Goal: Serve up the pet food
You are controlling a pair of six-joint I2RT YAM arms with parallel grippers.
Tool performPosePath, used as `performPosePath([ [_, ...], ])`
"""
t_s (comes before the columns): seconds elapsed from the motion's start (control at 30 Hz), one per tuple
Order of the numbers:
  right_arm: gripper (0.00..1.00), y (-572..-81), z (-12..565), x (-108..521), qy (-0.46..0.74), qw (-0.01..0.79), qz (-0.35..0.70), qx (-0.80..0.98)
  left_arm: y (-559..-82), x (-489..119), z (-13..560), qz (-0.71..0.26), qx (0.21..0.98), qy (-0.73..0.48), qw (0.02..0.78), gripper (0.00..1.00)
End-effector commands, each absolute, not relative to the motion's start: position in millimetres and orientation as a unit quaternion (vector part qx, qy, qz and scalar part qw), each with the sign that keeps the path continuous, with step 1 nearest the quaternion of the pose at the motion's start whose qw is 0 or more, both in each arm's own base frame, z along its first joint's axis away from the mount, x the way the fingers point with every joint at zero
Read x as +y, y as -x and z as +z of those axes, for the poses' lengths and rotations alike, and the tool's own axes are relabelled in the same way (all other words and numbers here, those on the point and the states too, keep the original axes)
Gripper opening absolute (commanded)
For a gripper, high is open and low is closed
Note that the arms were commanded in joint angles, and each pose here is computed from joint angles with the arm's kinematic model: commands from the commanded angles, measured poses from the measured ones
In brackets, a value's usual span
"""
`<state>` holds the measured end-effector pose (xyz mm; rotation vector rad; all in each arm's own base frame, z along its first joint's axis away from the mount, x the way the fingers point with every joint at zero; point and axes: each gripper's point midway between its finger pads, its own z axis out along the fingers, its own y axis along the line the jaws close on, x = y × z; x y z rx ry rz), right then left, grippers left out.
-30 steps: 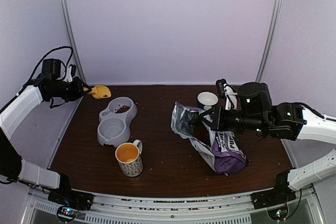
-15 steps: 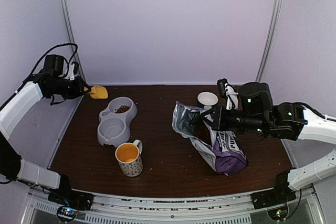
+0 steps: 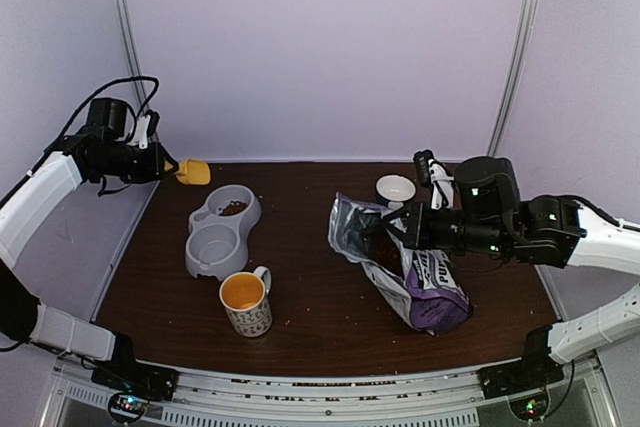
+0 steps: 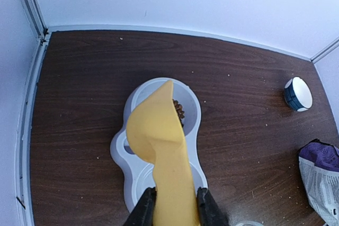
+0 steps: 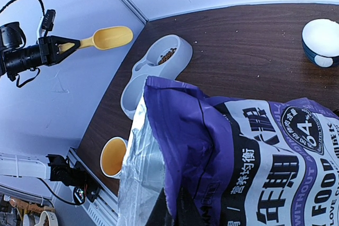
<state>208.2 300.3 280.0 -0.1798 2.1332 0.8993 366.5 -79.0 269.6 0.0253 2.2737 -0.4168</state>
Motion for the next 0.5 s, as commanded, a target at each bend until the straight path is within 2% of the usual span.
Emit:
performPosePath([
  [0.0, 0.0, -213, 280, 288, 0.058, 0.408, 0.338, 0.846, -369, -76, 289, -0.145, 0.89, -0.022, 0.431, 0.0],
  [0.3, 0.0, -209, 278, 298, 0.079, 0.395, 0.342, 0.849, -326, -82, 320, -0.189, 0.861, -0.023, 0.471, 0.0],
  [0.47, 0.0, -207, 278, 308, 0.098, 0.386, 0.346, 0.85, -286, -105, 313, -0.256, 0.863, -0.062, 0.431, 0.0],
])
